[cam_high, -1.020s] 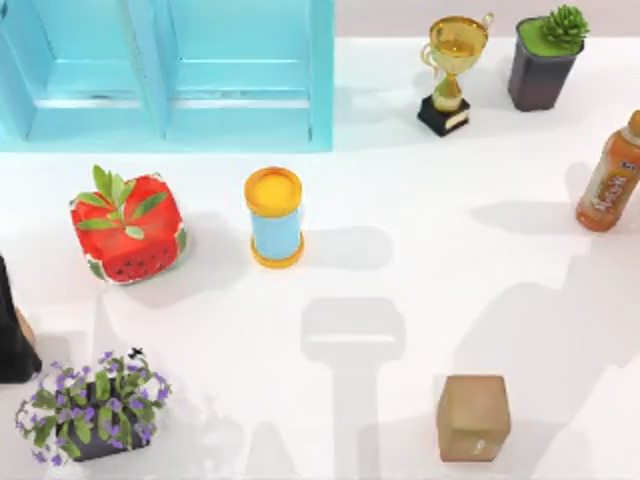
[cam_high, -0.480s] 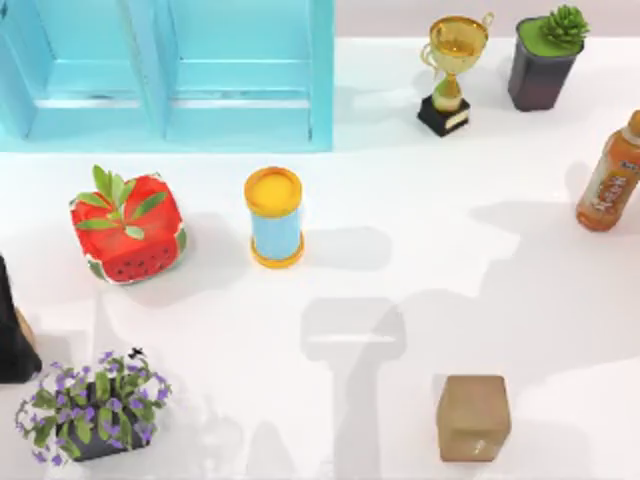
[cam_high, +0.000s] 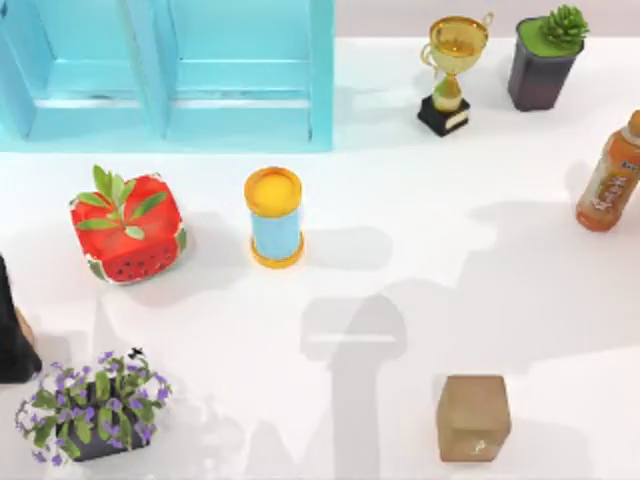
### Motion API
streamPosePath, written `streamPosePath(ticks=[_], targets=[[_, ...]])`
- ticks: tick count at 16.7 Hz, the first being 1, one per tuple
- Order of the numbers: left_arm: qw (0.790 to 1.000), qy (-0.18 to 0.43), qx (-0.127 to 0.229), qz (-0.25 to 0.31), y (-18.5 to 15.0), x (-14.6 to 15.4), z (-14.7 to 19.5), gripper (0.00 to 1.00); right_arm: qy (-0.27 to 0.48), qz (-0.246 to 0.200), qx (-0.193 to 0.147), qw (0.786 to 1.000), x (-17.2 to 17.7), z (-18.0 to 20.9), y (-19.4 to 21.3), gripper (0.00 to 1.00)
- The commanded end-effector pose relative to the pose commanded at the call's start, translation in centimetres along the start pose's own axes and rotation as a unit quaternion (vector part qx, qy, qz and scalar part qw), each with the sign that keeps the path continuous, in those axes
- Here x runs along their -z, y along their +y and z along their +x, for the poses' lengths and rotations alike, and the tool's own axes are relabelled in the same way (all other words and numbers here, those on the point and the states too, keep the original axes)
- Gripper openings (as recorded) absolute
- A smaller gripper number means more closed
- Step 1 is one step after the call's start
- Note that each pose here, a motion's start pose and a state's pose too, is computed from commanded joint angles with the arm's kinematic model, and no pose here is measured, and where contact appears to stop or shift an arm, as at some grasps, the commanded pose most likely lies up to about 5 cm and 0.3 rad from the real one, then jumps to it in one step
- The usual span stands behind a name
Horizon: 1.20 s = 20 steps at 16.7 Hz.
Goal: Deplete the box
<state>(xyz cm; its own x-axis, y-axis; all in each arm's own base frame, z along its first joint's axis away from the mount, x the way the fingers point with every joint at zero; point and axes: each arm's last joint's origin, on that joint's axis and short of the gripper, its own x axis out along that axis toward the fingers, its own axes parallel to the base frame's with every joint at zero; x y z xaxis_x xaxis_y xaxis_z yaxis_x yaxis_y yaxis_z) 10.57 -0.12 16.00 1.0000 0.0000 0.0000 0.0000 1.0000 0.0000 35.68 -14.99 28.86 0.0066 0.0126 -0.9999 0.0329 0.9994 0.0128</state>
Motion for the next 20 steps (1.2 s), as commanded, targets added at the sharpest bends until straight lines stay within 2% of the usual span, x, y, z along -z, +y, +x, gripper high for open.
streamPosePath(ticks=[4,8,11,13,16,20], targets=[[1.000,0.000,0.000,0.000,0.0,0.0,0.0,1.00,0.004,-0.010,-0.028,1.000,-1.3,1.8,5.8,0.00],[1.000,0.000,0.000,0.000,0.0,0.0,0.0,1.00,0.025,-0.037,-0.047,0.998,-2.2,5.0,16.3,0.00],[1.000,0.000,0.000,0.000,0.0,0.0,0.0,1.00,0.043,-0.053,-0.036,0.997,-1.2,7.8,24.5,0.00],[1.000,0.000,0.000,0.000,0.0,0.0,0.0,1.00,0.048,-0.052,-0.018,0.997,-0.2,9.4,28.5,0.00],[1.000,0.000,0.000,0.000,0.0,0.0,0.0,1.00,0.027,-0.029,0.004,0.999,0.3,10.0,31.6,0.00],[1.000,0.000,0.000,0.000,0.0,0.0,0.0,1.00,-0.001,0.000,0.012,1.000,-0.1,9.3,31.9,0.00]])
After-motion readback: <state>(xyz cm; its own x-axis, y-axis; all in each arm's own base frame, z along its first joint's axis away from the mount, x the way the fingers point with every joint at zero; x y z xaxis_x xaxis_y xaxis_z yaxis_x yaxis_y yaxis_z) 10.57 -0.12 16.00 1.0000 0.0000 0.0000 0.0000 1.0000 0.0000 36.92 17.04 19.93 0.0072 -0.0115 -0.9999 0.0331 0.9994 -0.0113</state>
